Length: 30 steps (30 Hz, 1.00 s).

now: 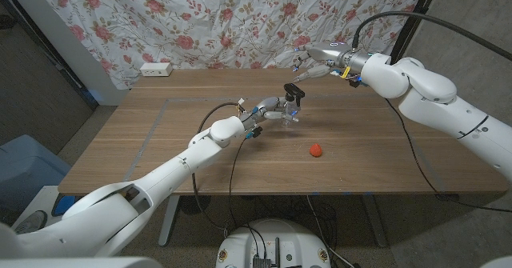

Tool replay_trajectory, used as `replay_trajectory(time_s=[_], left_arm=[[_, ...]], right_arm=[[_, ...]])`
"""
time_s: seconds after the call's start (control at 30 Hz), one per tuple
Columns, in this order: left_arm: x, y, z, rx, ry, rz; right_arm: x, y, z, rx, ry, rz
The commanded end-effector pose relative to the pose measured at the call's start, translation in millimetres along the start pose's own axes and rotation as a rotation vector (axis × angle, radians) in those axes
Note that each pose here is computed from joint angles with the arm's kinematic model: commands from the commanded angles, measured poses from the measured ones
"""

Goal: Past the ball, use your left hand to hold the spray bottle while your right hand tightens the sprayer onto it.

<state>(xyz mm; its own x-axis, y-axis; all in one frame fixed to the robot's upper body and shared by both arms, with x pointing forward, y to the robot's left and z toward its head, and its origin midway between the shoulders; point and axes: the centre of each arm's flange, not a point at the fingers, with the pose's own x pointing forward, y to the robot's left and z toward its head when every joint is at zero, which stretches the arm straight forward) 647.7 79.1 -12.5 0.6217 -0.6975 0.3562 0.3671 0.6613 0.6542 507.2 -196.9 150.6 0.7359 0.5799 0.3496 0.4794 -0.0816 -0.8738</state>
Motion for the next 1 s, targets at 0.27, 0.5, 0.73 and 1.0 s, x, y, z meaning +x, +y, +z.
replay_trajectory(time_s=[0.27,0.5,0.73,1.0], left_arm=[[0.6,3.8,-1.7,-0.003,0.019,-0.016],[0.7,5.8,0.1,0.002,0.019,-0.022],[0.7,6.6,0.6,0.006,0.022,-0.023],[1.2,5.7,-0.3,0.003,0.027,-0.027]], right_arm=[[-4.9,-1.8,-16.6,-0.038,-0.135,0.033],[-0.9,-1.2,-19.6,-0.093,-0.191,0.046],[2.7,0.3,-21.4,-0.107,-0.250,0.022],[7.1,4.4,-20.5,-0.089,-0.295,0.031]])
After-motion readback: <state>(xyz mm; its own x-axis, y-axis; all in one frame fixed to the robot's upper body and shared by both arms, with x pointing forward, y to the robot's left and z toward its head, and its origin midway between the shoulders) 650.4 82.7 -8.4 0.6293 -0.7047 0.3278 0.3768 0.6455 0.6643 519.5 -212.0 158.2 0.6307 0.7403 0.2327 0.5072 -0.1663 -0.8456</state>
